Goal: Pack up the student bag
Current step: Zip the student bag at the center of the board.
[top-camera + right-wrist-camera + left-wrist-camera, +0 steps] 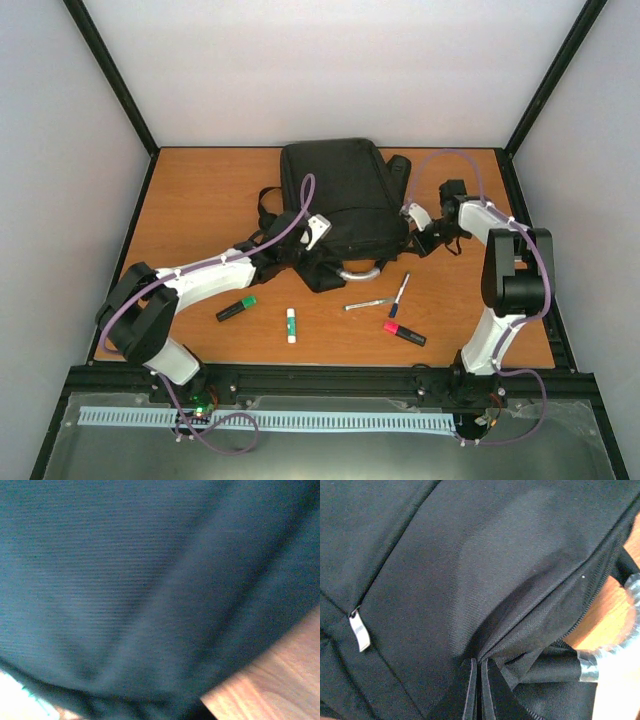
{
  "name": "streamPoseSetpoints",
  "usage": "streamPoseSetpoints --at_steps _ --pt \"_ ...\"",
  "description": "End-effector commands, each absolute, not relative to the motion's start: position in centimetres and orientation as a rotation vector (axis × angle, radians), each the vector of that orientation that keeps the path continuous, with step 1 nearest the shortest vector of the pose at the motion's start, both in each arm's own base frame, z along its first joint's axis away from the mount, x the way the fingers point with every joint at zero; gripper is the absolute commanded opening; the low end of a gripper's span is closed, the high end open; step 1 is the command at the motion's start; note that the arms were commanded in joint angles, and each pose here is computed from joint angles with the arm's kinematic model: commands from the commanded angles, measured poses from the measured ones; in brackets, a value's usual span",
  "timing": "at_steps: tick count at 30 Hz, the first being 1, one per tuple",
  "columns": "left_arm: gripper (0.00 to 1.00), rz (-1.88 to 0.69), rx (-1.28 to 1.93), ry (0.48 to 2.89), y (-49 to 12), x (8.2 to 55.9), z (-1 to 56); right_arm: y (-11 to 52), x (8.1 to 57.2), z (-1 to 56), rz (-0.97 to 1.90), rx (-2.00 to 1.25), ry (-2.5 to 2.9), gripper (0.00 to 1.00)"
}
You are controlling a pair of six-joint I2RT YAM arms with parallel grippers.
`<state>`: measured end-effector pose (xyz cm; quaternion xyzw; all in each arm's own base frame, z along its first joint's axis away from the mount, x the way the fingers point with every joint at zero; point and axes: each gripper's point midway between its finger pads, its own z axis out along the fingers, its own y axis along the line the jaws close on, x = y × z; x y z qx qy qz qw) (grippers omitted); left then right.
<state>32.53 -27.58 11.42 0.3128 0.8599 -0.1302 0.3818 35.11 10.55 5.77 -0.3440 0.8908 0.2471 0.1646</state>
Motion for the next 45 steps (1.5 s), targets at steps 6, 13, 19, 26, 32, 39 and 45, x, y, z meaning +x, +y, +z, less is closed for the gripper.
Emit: streamPoseSetpoints --at_steps 6,13,19,26,32,39,45 --pt "0.01 -0.103 0.466 2.181 -21.1 37.0 14.3 10.8 37.9 6.3 0.678 -0.994 2.474 0.03" --pt "0.44 -0.34 0.518 2.103 -23.3 35.7 17.3 16.1 34.9 6.6 0.74 -1.146 2.419 0.03" --pt "0.51 -0.424 0.696 2.028 -27.4 33.1 18.7 19.3 32.7 8.0 0.779 -1.222 2.36 0.03" --pt "0.54 -0.487 0.878 1.931 -32.4 31.8 18.7 19.8 32.1 8.4 0.817 -1.219 2.351 0.03" --pt "0.54 -0.491 0.991 1.906 -35.9 32.1 18.0 19.8 31.8 8.2 0.824 -1.209 2.361 0.03" --pt "0.55 -0.504 1.084 1.867 -38.3 31.8 17.4 20.1 31.6 8.4 0.867 -1.194 2.362 0.03" --pt "0.55 -0.439 1.201 1.841 -39.1 31.3 16.0 20.0 31.7 8.7 0.895 -1.175 2.366 0.03"
